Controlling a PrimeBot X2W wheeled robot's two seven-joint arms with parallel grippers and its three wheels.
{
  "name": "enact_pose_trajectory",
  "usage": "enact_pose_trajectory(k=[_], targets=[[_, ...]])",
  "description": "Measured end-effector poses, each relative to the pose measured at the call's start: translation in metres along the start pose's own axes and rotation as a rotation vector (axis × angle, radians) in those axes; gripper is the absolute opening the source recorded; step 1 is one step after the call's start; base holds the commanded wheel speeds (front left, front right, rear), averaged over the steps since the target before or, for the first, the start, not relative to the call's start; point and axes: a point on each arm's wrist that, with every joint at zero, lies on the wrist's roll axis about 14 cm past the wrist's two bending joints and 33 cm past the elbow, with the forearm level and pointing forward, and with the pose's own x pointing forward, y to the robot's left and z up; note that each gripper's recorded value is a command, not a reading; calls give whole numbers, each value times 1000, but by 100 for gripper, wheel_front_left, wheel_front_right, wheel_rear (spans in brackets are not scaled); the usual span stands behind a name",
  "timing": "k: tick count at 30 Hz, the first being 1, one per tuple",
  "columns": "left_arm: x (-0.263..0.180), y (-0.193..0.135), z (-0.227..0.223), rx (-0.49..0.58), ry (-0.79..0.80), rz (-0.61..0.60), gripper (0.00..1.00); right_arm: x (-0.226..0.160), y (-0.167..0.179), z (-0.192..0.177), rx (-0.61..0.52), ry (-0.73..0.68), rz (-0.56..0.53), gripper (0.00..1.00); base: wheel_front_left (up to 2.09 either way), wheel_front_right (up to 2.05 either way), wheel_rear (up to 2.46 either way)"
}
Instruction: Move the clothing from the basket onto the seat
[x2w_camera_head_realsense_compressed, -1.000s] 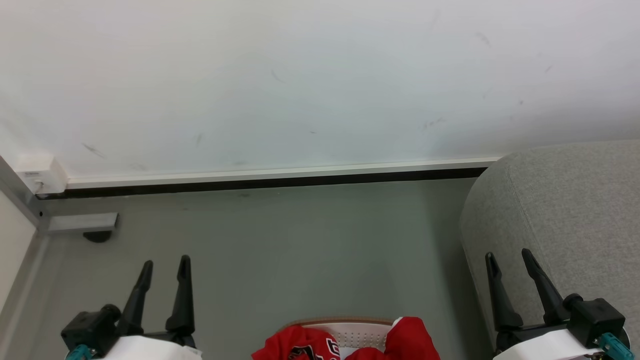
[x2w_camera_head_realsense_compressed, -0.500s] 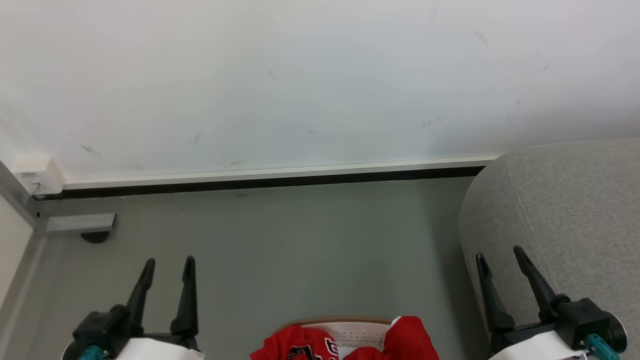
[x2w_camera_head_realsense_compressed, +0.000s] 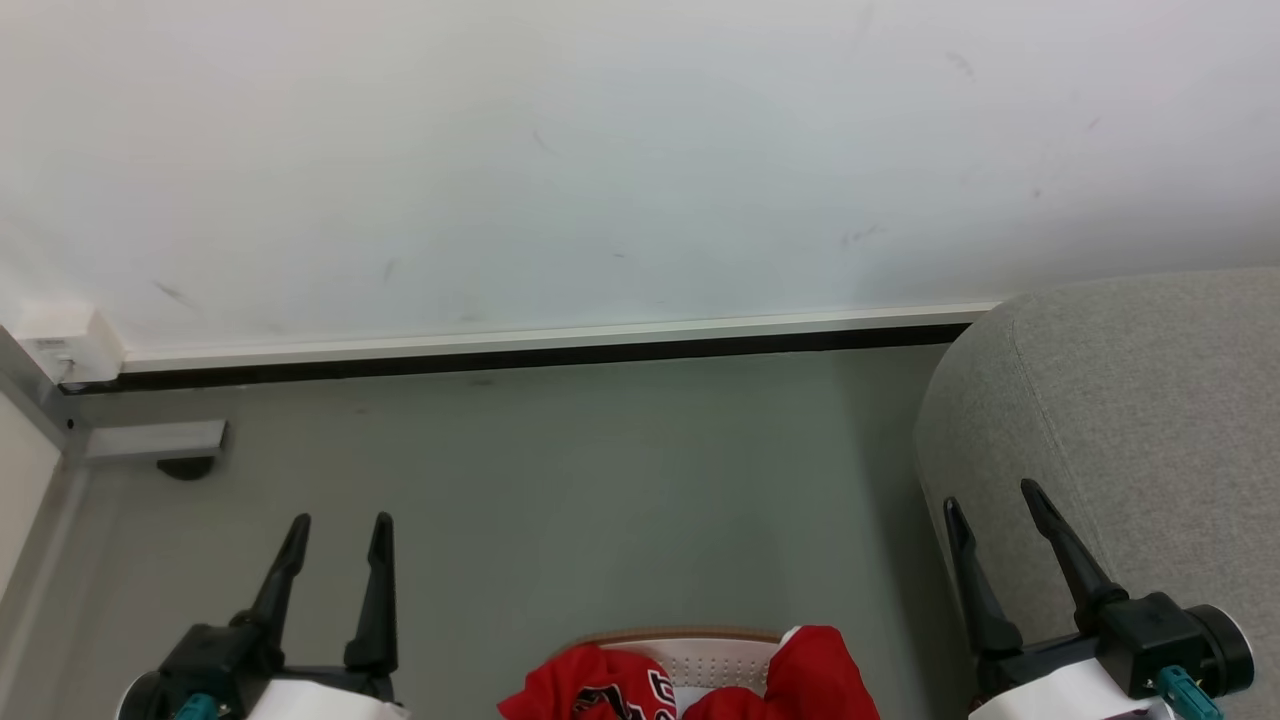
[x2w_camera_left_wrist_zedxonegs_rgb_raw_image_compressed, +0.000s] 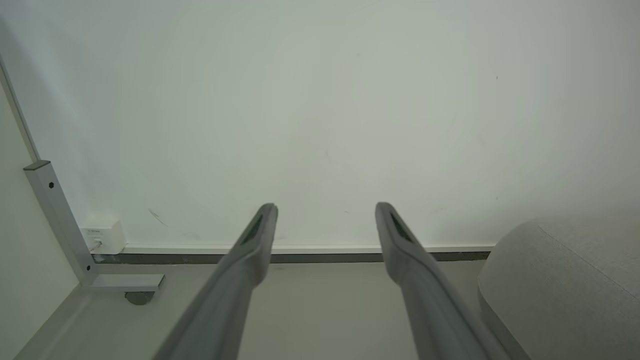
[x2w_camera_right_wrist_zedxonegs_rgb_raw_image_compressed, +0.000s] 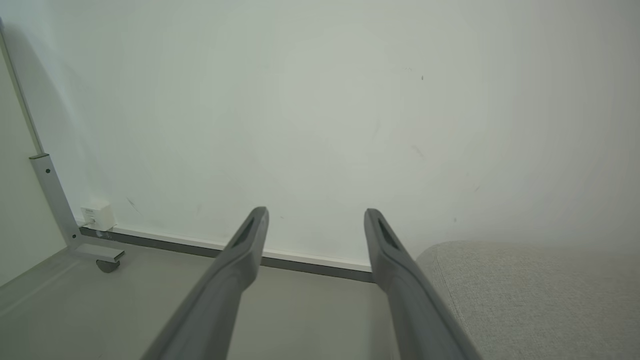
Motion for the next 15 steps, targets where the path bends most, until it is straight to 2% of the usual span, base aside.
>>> enact_pose_trajectory(k=[4,15], targets=[[1,-2,0,29,-1,-10,100,2,1,2,-13,-8,4,100,0,0,0],[1,-3,-2,27,2,-13,100,2,1,1,-8,-6,4,100,0,0,0]])
